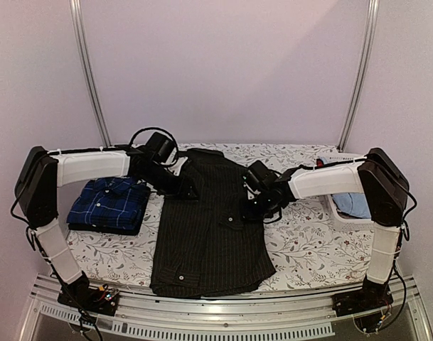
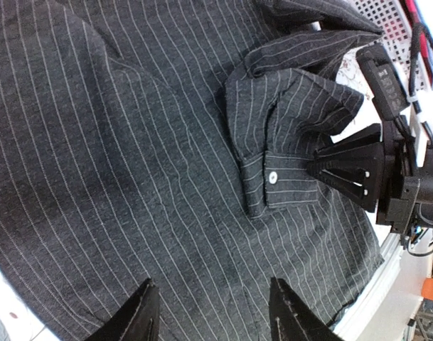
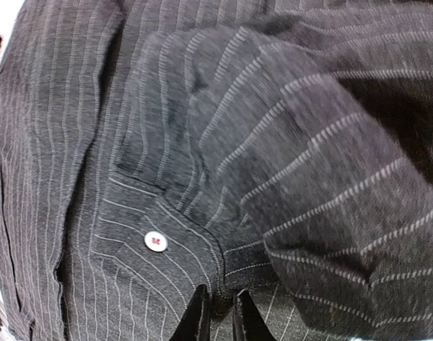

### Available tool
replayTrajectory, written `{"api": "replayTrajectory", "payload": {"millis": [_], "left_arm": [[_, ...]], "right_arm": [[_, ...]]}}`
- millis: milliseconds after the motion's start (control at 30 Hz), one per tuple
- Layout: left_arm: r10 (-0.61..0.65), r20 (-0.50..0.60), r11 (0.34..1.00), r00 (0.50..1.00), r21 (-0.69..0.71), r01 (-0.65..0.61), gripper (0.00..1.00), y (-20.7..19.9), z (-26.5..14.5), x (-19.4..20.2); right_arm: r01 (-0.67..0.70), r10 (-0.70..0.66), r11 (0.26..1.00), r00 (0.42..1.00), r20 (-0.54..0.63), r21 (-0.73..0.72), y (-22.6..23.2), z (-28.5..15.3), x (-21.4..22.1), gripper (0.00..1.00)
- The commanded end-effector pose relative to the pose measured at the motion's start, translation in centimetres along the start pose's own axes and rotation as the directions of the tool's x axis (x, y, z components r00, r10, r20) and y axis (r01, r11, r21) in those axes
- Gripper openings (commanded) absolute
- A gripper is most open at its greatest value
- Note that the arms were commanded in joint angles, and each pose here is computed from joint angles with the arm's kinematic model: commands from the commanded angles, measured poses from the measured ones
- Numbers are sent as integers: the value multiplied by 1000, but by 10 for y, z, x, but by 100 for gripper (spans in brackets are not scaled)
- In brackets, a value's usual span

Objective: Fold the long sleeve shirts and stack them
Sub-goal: Pick up the 1/3-folded shirt from the center of the board, then pass from the right arm to the left

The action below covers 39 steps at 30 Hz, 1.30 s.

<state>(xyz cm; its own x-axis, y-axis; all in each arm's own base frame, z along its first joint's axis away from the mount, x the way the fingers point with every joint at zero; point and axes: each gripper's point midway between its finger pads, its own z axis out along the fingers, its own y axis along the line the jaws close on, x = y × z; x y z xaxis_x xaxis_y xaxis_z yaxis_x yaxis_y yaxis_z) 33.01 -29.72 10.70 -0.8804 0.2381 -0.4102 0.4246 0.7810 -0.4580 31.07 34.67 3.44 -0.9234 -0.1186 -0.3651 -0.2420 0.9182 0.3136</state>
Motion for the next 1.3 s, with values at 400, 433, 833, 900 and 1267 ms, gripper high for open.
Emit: {"api": "replayTrajectory", "payload": {"millis": [400, 433, 833, 900, 1267], "left_arm": [[328, 232, 942, 916, -6, -336, 54, -72, 19, -18], [338, 246, 937, 909, -2, -348, 55, -76, 20, -18], [403, 265, 915, 876, -123, -384, 63, -77, 48, -15], [415, 266, 910, 870, -143, -390, 63, -80, 51, -17], [416, 262, 900, 871, -253, -354, 51, -69, 62, -31]], "right_arm": [[-61, 84, 954, 994, 69, -294, 47, -29, -59, 0], [-67, 94, 949, 993, 74, -307, 48, -31, -63, 0], [-80, 122, 896, 990, 68, -436, 70, -44, -84, 0], [-79, 121, 894, 990, 68, -441, 71, -44, -85, 0], [-73, 122, 892, 989, 83, -447, 73, -52, -87, 0]]}}
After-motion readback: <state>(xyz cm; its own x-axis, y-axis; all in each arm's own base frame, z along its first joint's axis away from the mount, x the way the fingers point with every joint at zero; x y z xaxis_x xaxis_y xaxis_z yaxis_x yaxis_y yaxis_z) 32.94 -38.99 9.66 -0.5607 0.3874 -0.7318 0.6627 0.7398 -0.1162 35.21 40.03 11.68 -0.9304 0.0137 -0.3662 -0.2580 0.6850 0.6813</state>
